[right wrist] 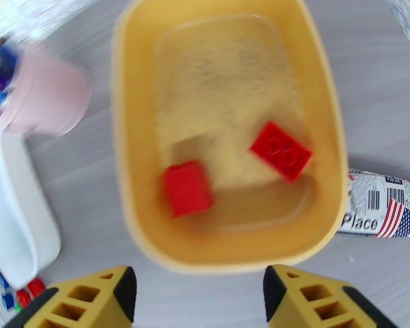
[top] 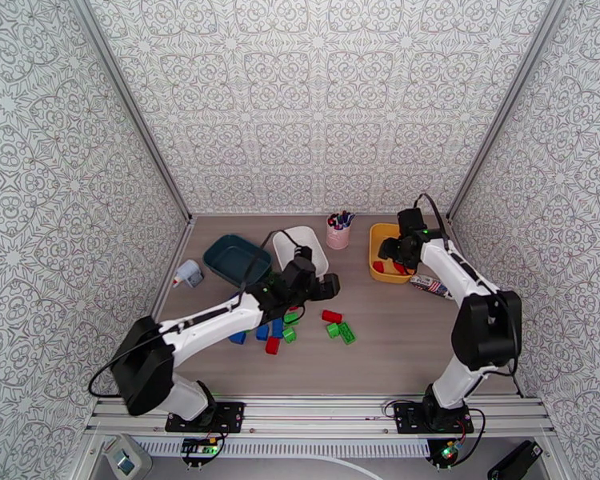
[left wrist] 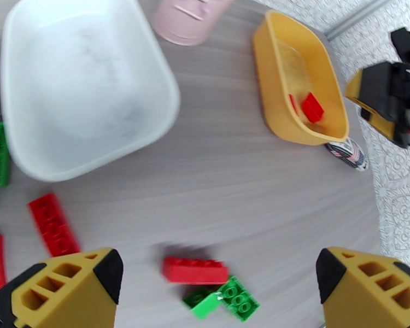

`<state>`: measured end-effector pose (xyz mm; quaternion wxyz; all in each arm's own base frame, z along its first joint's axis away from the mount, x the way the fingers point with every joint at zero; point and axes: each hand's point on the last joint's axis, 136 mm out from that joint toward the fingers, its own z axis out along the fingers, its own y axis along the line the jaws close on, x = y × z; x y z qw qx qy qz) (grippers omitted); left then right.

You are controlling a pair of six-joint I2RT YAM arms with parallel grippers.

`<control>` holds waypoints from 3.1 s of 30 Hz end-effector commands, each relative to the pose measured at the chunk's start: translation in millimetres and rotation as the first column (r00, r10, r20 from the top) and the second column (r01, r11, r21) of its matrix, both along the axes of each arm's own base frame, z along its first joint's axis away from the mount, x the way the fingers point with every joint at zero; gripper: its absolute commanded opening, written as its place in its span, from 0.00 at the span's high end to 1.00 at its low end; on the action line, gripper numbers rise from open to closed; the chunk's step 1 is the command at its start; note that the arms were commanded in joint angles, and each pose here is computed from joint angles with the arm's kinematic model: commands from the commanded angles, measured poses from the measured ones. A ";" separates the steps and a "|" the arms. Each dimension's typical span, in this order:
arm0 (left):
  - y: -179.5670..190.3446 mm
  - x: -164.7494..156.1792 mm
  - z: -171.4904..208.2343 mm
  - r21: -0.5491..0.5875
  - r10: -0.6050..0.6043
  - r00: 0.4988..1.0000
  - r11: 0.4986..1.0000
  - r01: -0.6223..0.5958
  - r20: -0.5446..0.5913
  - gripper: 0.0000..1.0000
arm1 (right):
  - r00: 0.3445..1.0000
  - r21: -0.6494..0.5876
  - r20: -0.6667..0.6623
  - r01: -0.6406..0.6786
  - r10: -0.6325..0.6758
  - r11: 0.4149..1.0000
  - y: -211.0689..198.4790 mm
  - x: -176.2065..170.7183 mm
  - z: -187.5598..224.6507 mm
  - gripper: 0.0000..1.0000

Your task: Sort the legos into containers by color

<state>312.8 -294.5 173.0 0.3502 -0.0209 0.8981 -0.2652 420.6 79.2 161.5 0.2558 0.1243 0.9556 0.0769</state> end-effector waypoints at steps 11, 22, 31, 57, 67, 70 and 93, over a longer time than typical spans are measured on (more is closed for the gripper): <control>109.6 -36.3 -19.7 -0.038 0.265 0.963 0.963 -0.267 -0.038 0.01 | 0.816 -0.086 -0.163 -0.572 0.555 0.816 149.9 -99.4 -55.4 0.29; 138.1 -69.2 -49.8 -0.067 0.323 0.939 0.941 -0.332 -0.117 0.01 | 0.661 -0.172 -0.319 -0.745 0.679 0.644 187.5 -138.8 -111.6 0.20; 136.6 -74.7 -56.5 -0.071 0.324 0.937 0.940 -0.335 -0.131 0.01 | 0.678 -0.257 -0.363 -0.732 0.639 0.631 183.0 -127.3 -133.7 0.23; 54.4 -44.3 -47.0 -0.091 0.129 0.986 0.986 -0.138 -0.104 0.01 | 0.856 -0.256 -0.248 -0.510 0.454 0.821 140.3 -81.2 -114.9 0.82; -24.8 1.4 -13.0 -0.129 -0.041 0.998 0.991 0.034 -0.057 0.01 | 0.928 -0.122 -0.098 -0.371 0.360 0.921 113.3 -50.6 -55.8 0.87; -46.2 16.7 -3.2 -0.156 -0.082 0.996 0.985 0.074 -0.046 0.00 | 0.947 -0.092 -0.061 -0.319 0.314 0.943 98.3 -42.8 -37.7 0.88; -159.5 60.4 53.6 -0.194 -0.334 0.941 0.921 0.337 0.049 0.01 | 0.993 0.107 0.036 0.107 -0.112 0.988 -45.9 15.0 15.4 0.86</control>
